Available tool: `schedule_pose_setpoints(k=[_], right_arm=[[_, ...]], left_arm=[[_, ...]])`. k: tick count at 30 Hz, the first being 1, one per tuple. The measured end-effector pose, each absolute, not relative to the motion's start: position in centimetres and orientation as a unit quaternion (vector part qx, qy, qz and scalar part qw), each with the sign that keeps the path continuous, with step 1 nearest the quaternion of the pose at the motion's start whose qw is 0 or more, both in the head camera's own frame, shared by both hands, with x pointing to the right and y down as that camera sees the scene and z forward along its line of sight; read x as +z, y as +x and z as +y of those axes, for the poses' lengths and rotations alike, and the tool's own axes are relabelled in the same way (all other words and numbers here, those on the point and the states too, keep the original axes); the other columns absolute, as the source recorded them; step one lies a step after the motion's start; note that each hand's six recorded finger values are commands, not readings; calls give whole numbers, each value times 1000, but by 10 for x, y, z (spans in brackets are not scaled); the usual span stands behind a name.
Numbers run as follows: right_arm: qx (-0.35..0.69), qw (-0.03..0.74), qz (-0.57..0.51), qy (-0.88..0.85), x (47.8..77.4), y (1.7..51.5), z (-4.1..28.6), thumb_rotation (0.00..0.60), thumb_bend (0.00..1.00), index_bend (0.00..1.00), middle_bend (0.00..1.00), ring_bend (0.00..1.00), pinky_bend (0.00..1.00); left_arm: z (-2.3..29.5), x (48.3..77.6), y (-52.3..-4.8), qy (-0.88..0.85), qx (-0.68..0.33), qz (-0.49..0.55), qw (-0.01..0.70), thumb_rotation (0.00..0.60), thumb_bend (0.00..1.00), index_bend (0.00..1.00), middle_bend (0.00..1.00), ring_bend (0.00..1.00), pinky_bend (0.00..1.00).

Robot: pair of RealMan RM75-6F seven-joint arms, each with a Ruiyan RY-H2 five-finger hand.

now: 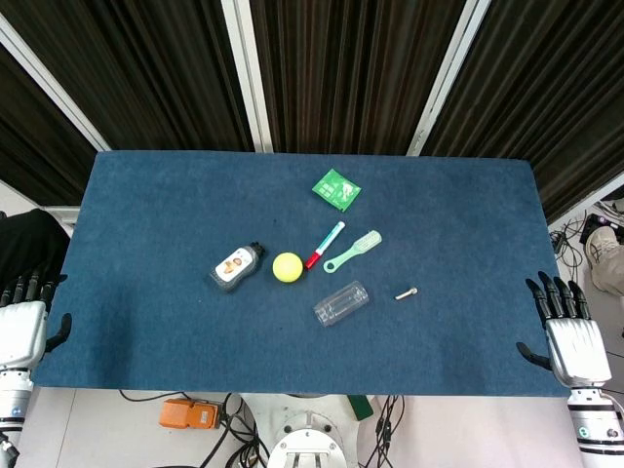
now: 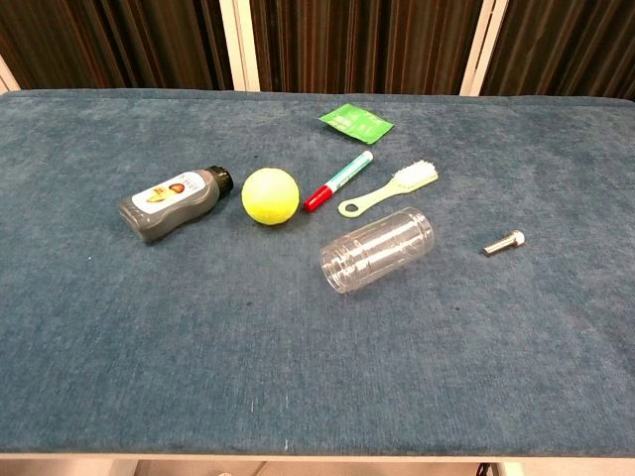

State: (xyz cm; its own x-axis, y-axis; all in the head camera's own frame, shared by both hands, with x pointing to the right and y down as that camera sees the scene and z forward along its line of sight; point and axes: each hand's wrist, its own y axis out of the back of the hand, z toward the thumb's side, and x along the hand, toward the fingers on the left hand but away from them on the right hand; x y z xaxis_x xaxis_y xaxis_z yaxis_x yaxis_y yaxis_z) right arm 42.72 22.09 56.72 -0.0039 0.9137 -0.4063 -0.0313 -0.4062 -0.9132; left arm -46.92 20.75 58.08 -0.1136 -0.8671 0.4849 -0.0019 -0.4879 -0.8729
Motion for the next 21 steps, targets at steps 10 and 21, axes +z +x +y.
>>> schedule_pose_setpoints(k=[10, 21], right_arm=[[598, 398, -379, -583, 565, 428, 220, 600, 292, 139, 70, 23, 35], [592, 382, -356, -614, 578, 425, 211, 600, 292, 293, 70, 23, 35]], left_arm=[[208, 581, -468, -576, -643, 375, 338, 600, 423, 192, 30, 63, 117], [210, 581, -469, -575, -645, 386, 323, 600, 423, 192, 30, 63, 117]])
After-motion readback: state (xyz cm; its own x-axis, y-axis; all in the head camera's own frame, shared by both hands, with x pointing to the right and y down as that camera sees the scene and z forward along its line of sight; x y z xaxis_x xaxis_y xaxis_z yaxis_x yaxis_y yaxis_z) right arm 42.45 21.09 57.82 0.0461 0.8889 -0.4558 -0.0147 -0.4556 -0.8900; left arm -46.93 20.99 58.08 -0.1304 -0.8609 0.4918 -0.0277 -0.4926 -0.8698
